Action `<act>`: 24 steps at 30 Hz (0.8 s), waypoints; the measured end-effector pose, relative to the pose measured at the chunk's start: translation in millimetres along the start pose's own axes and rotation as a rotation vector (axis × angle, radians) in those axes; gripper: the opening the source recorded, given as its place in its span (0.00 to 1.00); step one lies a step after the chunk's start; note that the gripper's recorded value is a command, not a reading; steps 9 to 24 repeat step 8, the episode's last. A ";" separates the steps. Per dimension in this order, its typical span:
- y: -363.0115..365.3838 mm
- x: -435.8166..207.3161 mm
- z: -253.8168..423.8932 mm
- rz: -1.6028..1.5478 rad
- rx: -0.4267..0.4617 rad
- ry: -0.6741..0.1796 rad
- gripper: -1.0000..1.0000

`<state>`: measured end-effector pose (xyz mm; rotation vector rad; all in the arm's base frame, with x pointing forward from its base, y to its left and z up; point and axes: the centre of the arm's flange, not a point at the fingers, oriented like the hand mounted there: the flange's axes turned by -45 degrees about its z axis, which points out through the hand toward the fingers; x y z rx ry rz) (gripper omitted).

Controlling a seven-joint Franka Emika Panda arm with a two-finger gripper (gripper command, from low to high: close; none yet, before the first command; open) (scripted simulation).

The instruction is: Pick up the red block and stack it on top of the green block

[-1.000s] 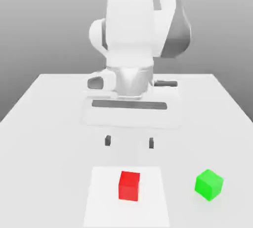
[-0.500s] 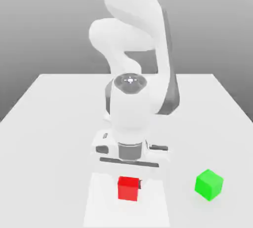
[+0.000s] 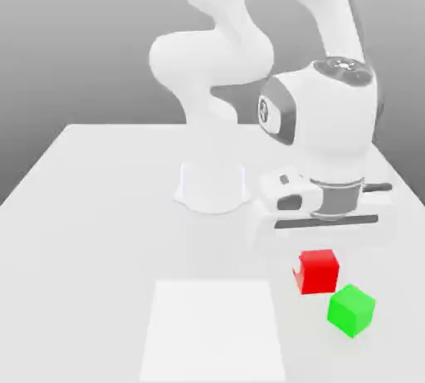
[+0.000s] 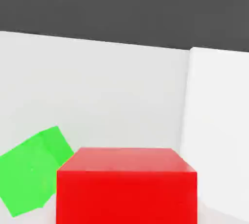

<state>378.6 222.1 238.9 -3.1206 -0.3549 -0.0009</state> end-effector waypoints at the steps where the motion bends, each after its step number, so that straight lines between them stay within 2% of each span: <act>1: 1.5 2.6 7.3 0.010 0.000 0.000 0.00; 4: 1.4 4.3 39.9 0.015 -0.001 0.001 0.00; 5: 1.4 3.7 50.8 0.015 -0.001 0.000 1.00; 24: 1.4 3.7 50.8 0.015 -0.001 0.000 1.00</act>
